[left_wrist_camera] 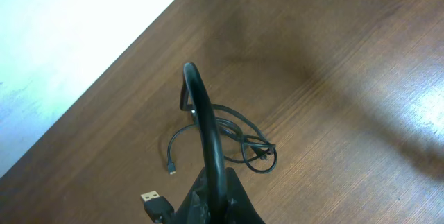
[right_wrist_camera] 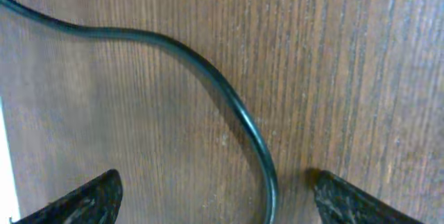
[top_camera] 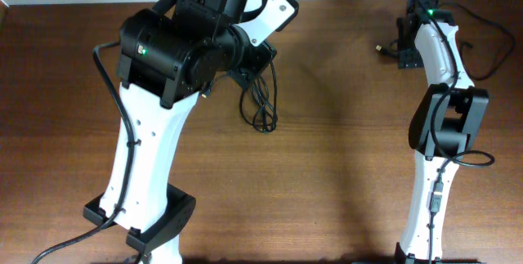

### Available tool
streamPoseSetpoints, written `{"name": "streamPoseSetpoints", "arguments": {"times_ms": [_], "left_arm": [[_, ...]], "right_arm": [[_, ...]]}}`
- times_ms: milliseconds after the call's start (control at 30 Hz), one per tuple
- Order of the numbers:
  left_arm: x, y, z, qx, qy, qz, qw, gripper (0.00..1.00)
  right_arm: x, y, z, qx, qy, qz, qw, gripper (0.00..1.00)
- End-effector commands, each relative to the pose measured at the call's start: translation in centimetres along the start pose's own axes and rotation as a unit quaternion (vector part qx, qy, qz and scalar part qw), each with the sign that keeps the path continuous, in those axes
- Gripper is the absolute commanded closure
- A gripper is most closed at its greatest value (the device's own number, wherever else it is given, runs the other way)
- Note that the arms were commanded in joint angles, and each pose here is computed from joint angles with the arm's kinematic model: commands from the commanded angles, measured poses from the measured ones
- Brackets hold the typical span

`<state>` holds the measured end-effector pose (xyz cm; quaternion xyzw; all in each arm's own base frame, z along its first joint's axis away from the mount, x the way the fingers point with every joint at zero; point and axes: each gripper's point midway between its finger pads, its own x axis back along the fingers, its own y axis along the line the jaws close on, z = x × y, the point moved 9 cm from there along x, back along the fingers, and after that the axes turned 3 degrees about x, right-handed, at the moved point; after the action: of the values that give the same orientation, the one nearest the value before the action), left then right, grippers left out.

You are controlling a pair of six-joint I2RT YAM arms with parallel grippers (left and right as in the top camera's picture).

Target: Untangle cables

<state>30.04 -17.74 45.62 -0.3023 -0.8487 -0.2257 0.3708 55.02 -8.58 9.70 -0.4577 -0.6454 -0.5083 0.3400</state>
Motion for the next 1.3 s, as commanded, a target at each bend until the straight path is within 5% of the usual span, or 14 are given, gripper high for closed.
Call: {"name": "streamPoseSetpoints", "arguments": {"times_ms": [0,33,67,100,333,633,767,833,1000,1133,1267], "left_arm": [[0.2,-0.1,-0.1,-0.006,-0.005,0.005,1.0,1.0],[0.2,-0.1,-0.1,-0.006,-0.005,0.005,1.0,1.0],[0.2,-0.1,-0.1,-0.006,-0.005,0.005,1.0,1.0],[0.2,-0.1,-0.1,-0.006,-0.005,0.005,1.0,1.0],[0.2,-0.1,-0.1,-0.006,-0.005,0.005,1.0,1.0],[0.2,-0.1,-0.1,-0.006,-0.005,0.004,1.0,1.0],[0.2,-0.1,-0.1,-0.006,-0.005,0.004,1.0,1.0],[0.2,-0.1,-0.1,-0.006,-0.005,0.004,1.0,1.0],[0.2,-0.1,0.0,-0.007,-0.005,0.004,1.0,1.0],[0.2,-0.1,-0.1,-0.007,-0.005,0.004,1.0,1.0],[0.2,-0.1,-0.1,-0.007,-0.005,0.004,1.0,1.0]], "right_arm": [[-5.8,-4.1,2.5,0.017,0.05,0.091,0.994,0.43],[-6.2,-4.5,2.8,0.018,0.057,0.098,0.993,0.58],[-6.4,-5.0,3.0,0.02,0.064,0.111,0.992,0.94],[-6.4,-5.3,3.0,0.021,0.066,0.12,0.99,0.96],[-3.9,-4.6,2.7,0.052,0.089,0.117,0.988,0.96],[12.1,1.3,-3.5,0.147,-0.053,-0.004,0.988,0.96],[18.1,2.2,-5.1,0.329,-0.098,-0.042,0.938,0.96],[19.7,2.5,-5.5,0.461,-0.118,-0.044,0.878,0.96],[17.9,2.3,-6.5,0.616,-0.148,0.021,0.773,0.96],[16.2,1.5,-7.4,0.609,-0.132,0.037,0.781,0.96],[16.0,1.6,-5.6,0.626,-0.062,-0.034,0.777,0.96]]}}
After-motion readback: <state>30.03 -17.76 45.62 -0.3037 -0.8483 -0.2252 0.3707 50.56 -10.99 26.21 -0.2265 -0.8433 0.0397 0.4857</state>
